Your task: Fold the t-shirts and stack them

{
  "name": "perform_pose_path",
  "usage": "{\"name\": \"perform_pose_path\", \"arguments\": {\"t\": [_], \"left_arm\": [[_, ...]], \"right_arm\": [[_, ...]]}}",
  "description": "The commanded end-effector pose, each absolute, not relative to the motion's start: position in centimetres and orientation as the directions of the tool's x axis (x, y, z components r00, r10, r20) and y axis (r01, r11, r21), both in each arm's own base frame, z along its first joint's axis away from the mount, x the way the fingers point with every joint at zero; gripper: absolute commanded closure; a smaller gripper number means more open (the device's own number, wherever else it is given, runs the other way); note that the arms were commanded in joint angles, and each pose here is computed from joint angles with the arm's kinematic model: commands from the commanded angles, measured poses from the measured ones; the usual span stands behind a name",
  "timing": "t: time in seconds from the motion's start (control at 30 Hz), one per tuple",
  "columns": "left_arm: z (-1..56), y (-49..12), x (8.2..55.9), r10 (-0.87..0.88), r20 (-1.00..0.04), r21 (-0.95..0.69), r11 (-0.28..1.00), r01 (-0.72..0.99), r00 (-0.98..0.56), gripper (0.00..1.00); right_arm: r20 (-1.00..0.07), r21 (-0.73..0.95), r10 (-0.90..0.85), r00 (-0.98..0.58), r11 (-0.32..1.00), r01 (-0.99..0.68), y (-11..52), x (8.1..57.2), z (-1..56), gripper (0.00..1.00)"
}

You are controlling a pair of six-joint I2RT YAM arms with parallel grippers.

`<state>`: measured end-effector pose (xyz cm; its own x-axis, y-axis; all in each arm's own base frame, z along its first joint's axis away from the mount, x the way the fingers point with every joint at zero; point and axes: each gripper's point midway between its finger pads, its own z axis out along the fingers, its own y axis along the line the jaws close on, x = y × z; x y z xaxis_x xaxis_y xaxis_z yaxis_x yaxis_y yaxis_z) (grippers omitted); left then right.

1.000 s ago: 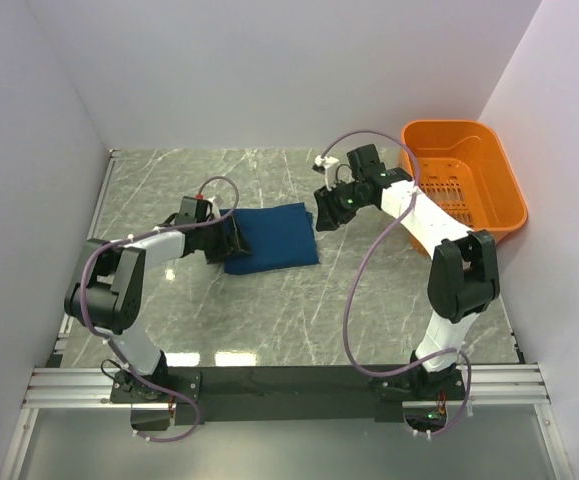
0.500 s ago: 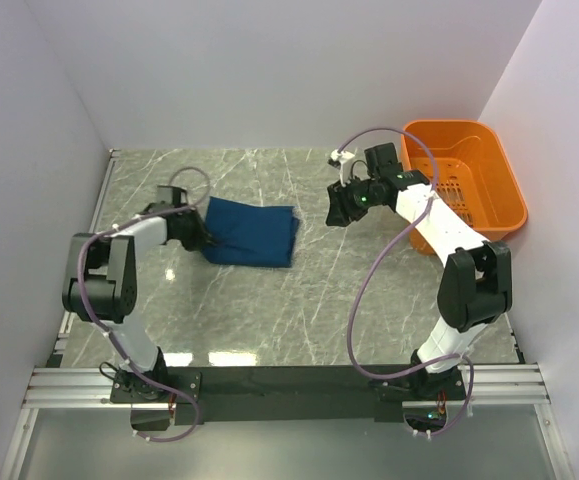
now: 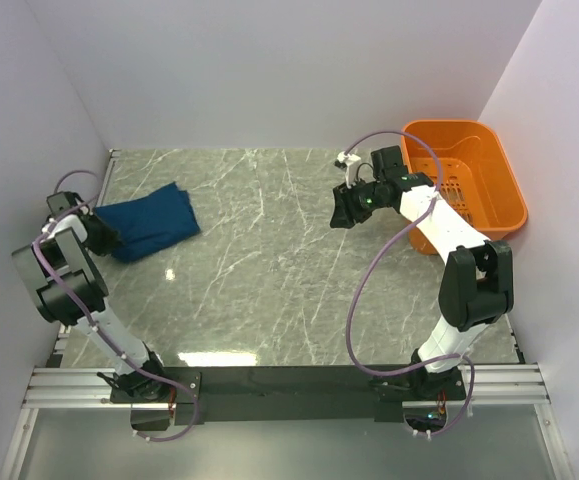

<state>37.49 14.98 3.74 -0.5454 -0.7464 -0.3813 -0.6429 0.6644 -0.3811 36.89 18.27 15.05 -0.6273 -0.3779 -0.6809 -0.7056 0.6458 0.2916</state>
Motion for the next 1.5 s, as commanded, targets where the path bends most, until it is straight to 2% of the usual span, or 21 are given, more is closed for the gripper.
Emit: {"name": "perform_pose_path", "arguments": {"t": [0.0, 0.03, 0.07, 0.1, 0.13, 0.2, 0.37, 0.57, 0.7, 0.8, 0.83, 0.9, 0.93, 1.23, 1.47], "left_arm": [[4.4, 15.7, 38.2, -0.709, -0.408, -0.352, 0.704, -0.617, -0.575, 0.97], [4.5, 15.7, 38.4, -0.708, -0.408, -0.356, 0.704, -0.614, -0.576, 0.84], [4.8, 15.6, 38.6, -0.703, -0.414, -0.367, 0.710, -0.601, -0.578, 0.75], [5.0, 15.4, 38.7, -0.701, -0.415, -0.375, 0.713, -0.592, -0.580, 0.57], [5.6, 15.3, 38.7, -0.692, -0.429, -0.374, 0.721, -0.583, -0.581, 0.50], [6.5, 15.1, 38.6, -0.681, -0.447, -0.378, 0.731, -0.567, -0.580, 0.39], [12.5, 15.4, 37.7, -0.637, -0.580, -0.344, 0.756, -0.556, -0.508, 0.27], [16.1, 15.0, 35.7, -0.618, -0.644, -0.335, 0.758, -0.560, -0.451, 0.30], [17.0, 10.0, 37.6, -0.604, -0.609, -0.484, 0.796, -0.363, -0.514, 0.39], [16.1, 5.1, 39.7, -0.553, -0.548, -0.543, 0.806, -0.235, -0.628, 0.53], [15.4, 4.2, 40.7, -0.541, -0.528, -0.549, 0.805, -0.223, -0.654, 0.65], [14.8, 1.3, 42.1, -0.490, -0.521, -0.539, 0.824, -0.176, -0.699, 0.80], [14.1, 0.8, 43.3, -0.492, -0.507, -0.539, 0.822, -0.185, -0.708, 0.83], [8.7, -1.1, 49.4, -0.519, -0.431, -0.502, 0.817, -0.282, -0.738, 0.85], [4.6, -1.6, 48.8, -0.500, -0.370, -0.473, 0.827, -0.305, -0.783, 0.83]], "right_arm": [[-0.728, 0.273, -0.360, -0.583, 0.629, -0.728, 18.3, 37.2, 16.6, 0.49], [-0.728, 0.273, -0.360, -0.583, 0.628, -0.728, 18.3, 37.2, 16.6, 0.49], [-0.728, 0.272, -0.361, -0.583, 0.628, -0.729, 18.3, 37.2, 16.6, 0.49], [-0.729, 0.273, -0.359, -0.582, 0.627, -0.729, 18.3, 37.2, 16.7, 0.49], [-0.728, 0.275, -0.360, -0.584, 0.627, -0.729, 18.3, 37.1, 16.6, 0.49], [-0.732, 0.271, -0.359, -0.578, 0.626, -0.732, 18.3, 37.1, 16.8, 0.49], [-0.733, 0.266, -0.362, -0.576, 0.626, -0.733, 18.2, 37.1, 16.8, 0.49], [-0.732, 0.286, -0.362, -0.577, 0.605, -0.743, 18.6, 36.8, 16.7, 0.48], [-0.732, 0.301, -0.360, -0.578, 0.589, -0.750, 18.8, 36.4, 16.6, 0.48], [-0.735, 0.314, -0.356, -0.578, 0.576, -0.754, 19.1, 36.1, 16.6, 0.48], [-0.733, 0.317, -0.355, -0.580, 0.576, -0.753, 19.1, 36.2, 16.5, 0.48], [-0.730, 0.322, -0.356, -0.583, 0.573, -0.753, 19.1, 36.1, 16.4, 0.48], [-0.729, 0.323, -0.357, -0.584, 0.572, -0.754, 19.2, 36.1, 16.2, 0.48], [-0.725, 0.315, -0.363, -0.586, 0.582, -0.750, 18.9, 35.7, 15.6, 0.48], [-0.724, 0.303, -0.365, -0.586, 0.595, -0.745, 18.6, 35.9, 15.8, 0.48]]}}
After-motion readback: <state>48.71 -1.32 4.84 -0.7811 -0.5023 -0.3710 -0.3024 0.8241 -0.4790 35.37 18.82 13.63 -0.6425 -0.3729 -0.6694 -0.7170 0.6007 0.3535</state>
